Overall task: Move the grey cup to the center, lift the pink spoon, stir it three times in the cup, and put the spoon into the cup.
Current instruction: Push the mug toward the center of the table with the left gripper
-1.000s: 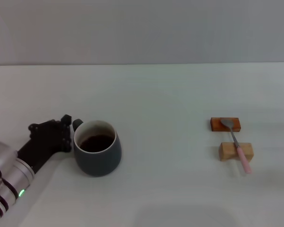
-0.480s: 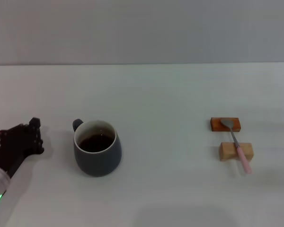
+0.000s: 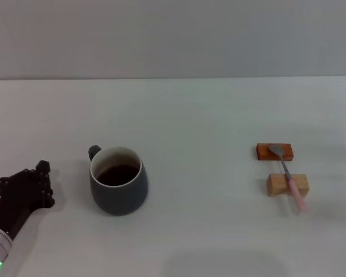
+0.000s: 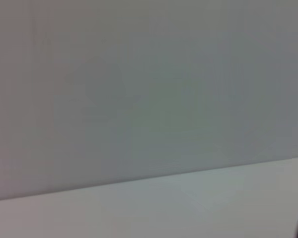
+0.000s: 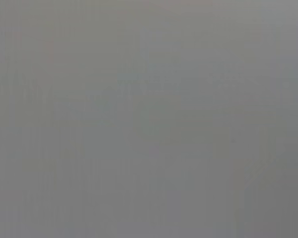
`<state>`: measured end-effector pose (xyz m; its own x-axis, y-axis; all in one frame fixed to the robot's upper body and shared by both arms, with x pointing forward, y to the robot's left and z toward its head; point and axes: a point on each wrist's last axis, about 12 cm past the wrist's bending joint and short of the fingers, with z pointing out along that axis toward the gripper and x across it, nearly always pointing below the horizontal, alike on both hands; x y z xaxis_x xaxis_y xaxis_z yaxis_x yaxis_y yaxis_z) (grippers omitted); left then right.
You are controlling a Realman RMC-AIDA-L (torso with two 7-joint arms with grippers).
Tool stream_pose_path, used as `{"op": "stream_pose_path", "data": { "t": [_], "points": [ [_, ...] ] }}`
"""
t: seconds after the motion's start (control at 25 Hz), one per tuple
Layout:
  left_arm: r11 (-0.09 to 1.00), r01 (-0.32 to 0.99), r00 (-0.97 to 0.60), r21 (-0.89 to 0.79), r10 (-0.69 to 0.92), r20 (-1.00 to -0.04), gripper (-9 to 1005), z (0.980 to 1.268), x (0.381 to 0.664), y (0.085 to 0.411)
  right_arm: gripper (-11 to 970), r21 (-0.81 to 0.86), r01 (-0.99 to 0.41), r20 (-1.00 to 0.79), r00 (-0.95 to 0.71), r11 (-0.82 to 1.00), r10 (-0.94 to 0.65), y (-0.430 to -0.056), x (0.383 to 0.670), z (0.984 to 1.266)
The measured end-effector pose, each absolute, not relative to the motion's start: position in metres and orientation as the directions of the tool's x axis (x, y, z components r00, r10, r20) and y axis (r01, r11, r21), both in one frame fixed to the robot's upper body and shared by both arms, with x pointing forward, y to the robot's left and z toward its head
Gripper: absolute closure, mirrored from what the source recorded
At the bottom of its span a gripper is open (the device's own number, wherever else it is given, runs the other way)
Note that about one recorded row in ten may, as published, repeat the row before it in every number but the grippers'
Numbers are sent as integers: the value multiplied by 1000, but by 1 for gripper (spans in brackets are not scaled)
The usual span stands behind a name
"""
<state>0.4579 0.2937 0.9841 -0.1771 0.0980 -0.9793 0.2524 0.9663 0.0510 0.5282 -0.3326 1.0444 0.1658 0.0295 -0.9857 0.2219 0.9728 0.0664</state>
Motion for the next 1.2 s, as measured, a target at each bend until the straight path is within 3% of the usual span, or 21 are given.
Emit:
{"op": "stream_pose_path", "data": {
  "t": [1.2],
  "points": [
    [944,328,-191,-13,53,-980,998,989,442,256,259,62,219,-986,168,974,25,-333,530,1046]
  ]
}}
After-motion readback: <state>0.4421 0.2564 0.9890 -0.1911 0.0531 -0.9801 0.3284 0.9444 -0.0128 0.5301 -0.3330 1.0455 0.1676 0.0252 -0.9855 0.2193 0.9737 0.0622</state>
